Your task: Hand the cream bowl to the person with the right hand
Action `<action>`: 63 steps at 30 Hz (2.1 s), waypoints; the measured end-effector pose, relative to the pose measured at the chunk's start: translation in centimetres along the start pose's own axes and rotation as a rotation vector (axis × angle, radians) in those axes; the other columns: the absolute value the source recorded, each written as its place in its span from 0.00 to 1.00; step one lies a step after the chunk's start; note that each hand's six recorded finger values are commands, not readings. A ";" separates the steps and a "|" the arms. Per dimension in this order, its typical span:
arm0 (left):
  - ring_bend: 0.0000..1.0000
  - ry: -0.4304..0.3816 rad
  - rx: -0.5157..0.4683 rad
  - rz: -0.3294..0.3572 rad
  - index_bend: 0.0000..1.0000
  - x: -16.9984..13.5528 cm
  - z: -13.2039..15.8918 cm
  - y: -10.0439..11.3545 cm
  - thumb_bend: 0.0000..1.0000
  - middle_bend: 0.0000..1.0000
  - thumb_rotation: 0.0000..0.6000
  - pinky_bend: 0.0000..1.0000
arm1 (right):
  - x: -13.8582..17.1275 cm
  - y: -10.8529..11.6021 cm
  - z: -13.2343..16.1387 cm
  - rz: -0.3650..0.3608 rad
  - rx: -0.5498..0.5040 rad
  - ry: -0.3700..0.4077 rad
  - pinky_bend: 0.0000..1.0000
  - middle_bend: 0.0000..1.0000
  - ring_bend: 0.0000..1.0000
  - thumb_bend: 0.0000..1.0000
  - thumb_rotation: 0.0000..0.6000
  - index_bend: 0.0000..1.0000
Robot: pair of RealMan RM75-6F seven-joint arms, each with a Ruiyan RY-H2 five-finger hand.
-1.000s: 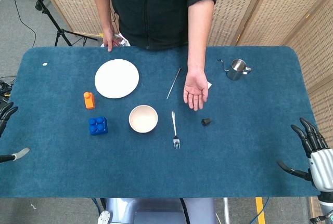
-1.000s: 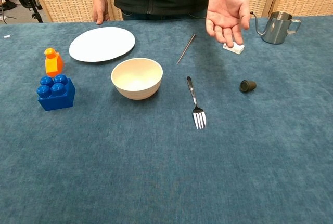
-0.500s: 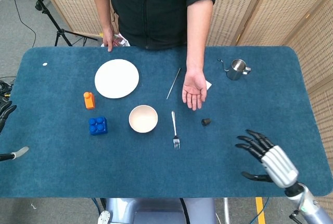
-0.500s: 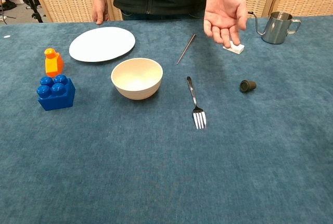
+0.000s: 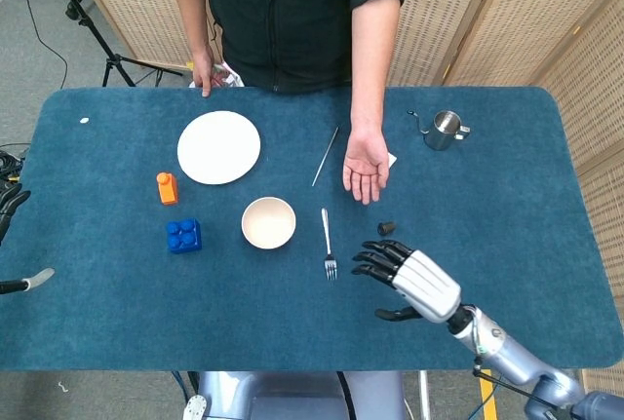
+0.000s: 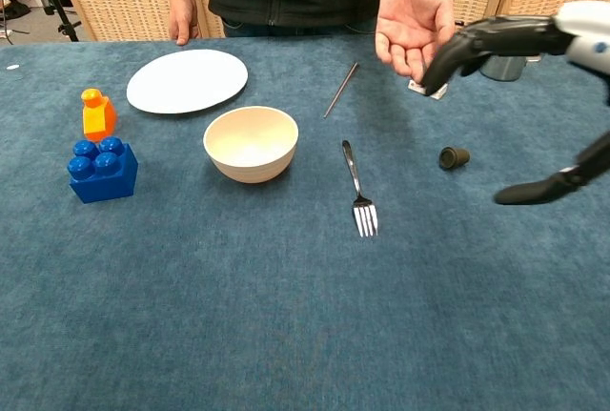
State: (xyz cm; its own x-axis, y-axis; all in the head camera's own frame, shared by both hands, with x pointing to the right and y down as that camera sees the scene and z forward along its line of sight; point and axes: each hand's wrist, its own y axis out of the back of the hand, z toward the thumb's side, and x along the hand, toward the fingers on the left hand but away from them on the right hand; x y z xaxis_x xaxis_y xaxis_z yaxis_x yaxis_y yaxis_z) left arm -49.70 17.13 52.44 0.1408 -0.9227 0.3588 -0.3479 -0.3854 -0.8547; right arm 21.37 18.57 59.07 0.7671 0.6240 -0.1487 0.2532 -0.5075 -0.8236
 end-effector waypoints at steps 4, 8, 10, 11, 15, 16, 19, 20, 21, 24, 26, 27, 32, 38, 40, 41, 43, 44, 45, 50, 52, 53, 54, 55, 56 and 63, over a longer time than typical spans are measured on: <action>0.00 0.005 0.001 -0.009 0.00 0.3 -0.1 -0.2 0.00 0.00 1.00 0.00 | -2.8 -1.6 0.8 0.025 0.053 0.018 0.25 0.27 0.19 0.20 1.00 0.30; 0.00 0.009 -0.004 -0.009 0.00 0.3 -0.2 -0.1 0.00 0.00 1.00 0.00 | -6.3 -3.3 1.3 0.045 0.115 -0.002 0.25 0.27 0.19 0.23 1.00 0.30; 0.00 0.012 -0.009 -0.010 0.00 0.4 -0.3 -0.1 0.00 0.00 1.00 0.00 | -7.8 -3.9 1.5 0.046 0.137 -0.014 0.26 0.27 0.19 0.24 1.00 0.30; 0.00 0.014 -0.012 -0.011 0.00 0.4 -0.4 0.0 0.00 0.00 1.00 0.00 | -8.7 -4.1 1.7 0.045 0.149 -0.023 0.26 0.28 0.19 0.24 1.00 0.30; 0.00 0.019 -0.019 -0.013 0.00 0.5 -0.5 0.0 0.00 0.00 1.00 0.00 | -11.2 -4.9 2.6 0.039 0.173 -0.043 0.26 0.28 0.19 0.25 1.00 0.30; 0.00 0.020 -0.021 -0.015 0.00 0.5 -0.6 0.0 0.00 0.00 1.00 0.00 | -11.6 -5.0 2.8 0.040 0.179 -0.045 0.26 0.28 0.19 0.25 1.00 0.30; 0.00 0.022 -0.033 -0.019 0.00 0.6 -0.6 0.1 0.00 0.00 1.00 0.00 | -12.9 -5.6 3.5 0.050 0.211 -0.043 0.26 0.28 0.19 0.26 1.00 0.30; 0.00 0.022 -0.038 -0.020 0.00 0.6 -0.7 0.1 0.00 0.00 1.00 0.00 | -13.5 -6.0 3.6 0.058 0.221 -0.046 0.26 0.28 0.19 0.26 1.00 0.30; 0.00 0.023 -0.041 -0.020 0.00 0.6 -0.7 0.2 0.00 0.00 1.00 0.00 | -13.9 -6.3 3.7 0.064 0.229 -0.051 0.26 0.28 0.19 0.26 1.00 0.30; 0.00 0.027 -0.051 -0.019 0.00 0.6 -0.9 0.3 0.00 0.00 1.00 0.00 | -15.1 -7.6 3.5 0.093 0.259 -0.074 0.26 0.28 0.19 0.28 1.00 0.30; 0.00 0.031 -0.058 -0.018 0.00 0.7 -1.0 0.5 0.00 0.00 1.00 0.00 | -15.7 -8.4 3.1 0.111 0.277 -0.089 0.26 0.28 0.19 0.30 1.00 0.30; 0.00 0.033 -0.062 -0.018 0.00 0.7 -1.1 0.5 0.00 0.00 1.00 0.00 | -15.9 -8.7 3.0 0.117 0.282 -0.095 0.26 0.28 0.19 0.31 1.00 0.30; 0.00 0.053 -0.079 -0.020 0.00 1.1 -1.8 0.8 0.00 0.00 1.00 0.00 | -16.8 -10.2 2.3 0.148 0.322 -0.110 0.26 0.28 0.19 0.31 1.00 0.30; 0.00 0.078 -0.091 -0.039 0.00 1.9 -2.5 0.6 0.00 0.00 1.00 0.00 | -17.8 -11.9 1.8 0.175 0.362 -0.112 0.26 0.31 0.20 0.34 1.00 0.33; 0.00 0.079 -0.095 -0.036 0.00 2.1 -2.6 0.7 0.00 0.00 1.00 0.00 | -18.1 -12.4 1.7 0.176 0.367 -0.115 0.26 0.32 0.22 0.35 1.00 0.36; 0.00 0.079 -0.095 -0.033 0.00 2.2 -2.6 0.7 0.00 0.00 1.00 0.00 | -18.2 -12.6 1.6 0.175 0.370 -0.116 0.26 0.35 0.24 0.36 1.00 0.37; 0.00 0.081 -0.095 -0.033 0.00 2.2 -2.6 0.7 0.00 0.00 1.00 0.00 | -18.5 -12.9 1.5 0.167 0.377 -0.117 0.26 0.39 0.27 0.38 1.00 0.39; 0.00 0.083 -0.095 -0.035 0.00 2.3 -2.7 0.7 0.00 0.00 1.00 0.00 | -18.7 -13.0 1.4 0.163 0.381 -0.117 0.27 0.41 0.29 0.41 1.00 0.41; 0.00 0.086 -0.096 -0.036 0.00 2.3 -2.7 0.6 0.00 0.00 1.00 0.00 | -18.8 -13.2 1.3 0.158 0.387 -0.118 0.28 0.44 0.32 0.44 1.00 0.44; 0.00 0.093 -0.096 -0.042 0.00 2.6 -2.9 0.5 0.00 0.00 1.00 0.00 | -19.2 -13.6 0.9 0.136 0.390 -0.114 0.29 0.57 0.40 0.58 1.00 0.59; 0.00 0.094 -0.094 -0.044 0.00 2.7 -2.9 0.4 0.00 0.00 1.00 0.00 | -19.2 -13.6 1.0 0.125 0.385 -0.105 0.29 0.59 0.42 0.59 1.00 0.60; 0.00 0.093 -0.092 -0.046 0.00 2.7 -2.9 0.3 0.00 0.00 1.00 0.00 | -19.1 -13.6 1.1 0.117 0.380 -0.097 0.29 0.59 0.42 0.59 1.00 0.61; 0.00 0.092 -0.090 -0.046 0.00 2.8 -2.8 0.3 0.00 0.00 1.00 0.00 | -19.1 -13.5 1.2 0.111 0.376 -0.090 0.29 0.60 0.42 0.59 1.00 0.61; 0.00 0.092 -0.088 -0.047 0.00 2.8 -2.8 0.3 0.00 0.00 1.00 0.00 | -19.0 -13.5 1.3 0.104 0.373 -0.083 0.29 0.60 0.42 0.59 1.00 0.61; 0.00 0.091 -0.086 -0.047 0.00 2.8 -2.8 0.2 0.00 0.00 1.00 0.00 | -18.9 -13.3 1.4 0.097 0.370 -0.076 0.29 0.60 0.43 0.59 1.00 0.61; 0.00 0.077 -0.071 -0.056 0.00 2.6 -2.2 -0.2 0.00 0.00 1.00 0.00 | -17.8 -10.5 2.1 0.004 0.364 -0.016 0.30 0.60 0.43 0.61 1.00 0.62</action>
State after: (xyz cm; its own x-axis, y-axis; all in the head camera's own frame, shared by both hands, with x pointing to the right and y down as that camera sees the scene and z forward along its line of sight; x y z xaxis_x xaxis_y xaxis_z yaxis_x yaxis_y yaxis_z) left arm -51.27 14.86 54.34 0.0914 -0.8954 0.4357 -0.4062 -0.4330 -0.8047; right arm 3.83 14.08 69.23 0.7579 0.6328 -0.1587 0.0215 -0.2674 -0.9634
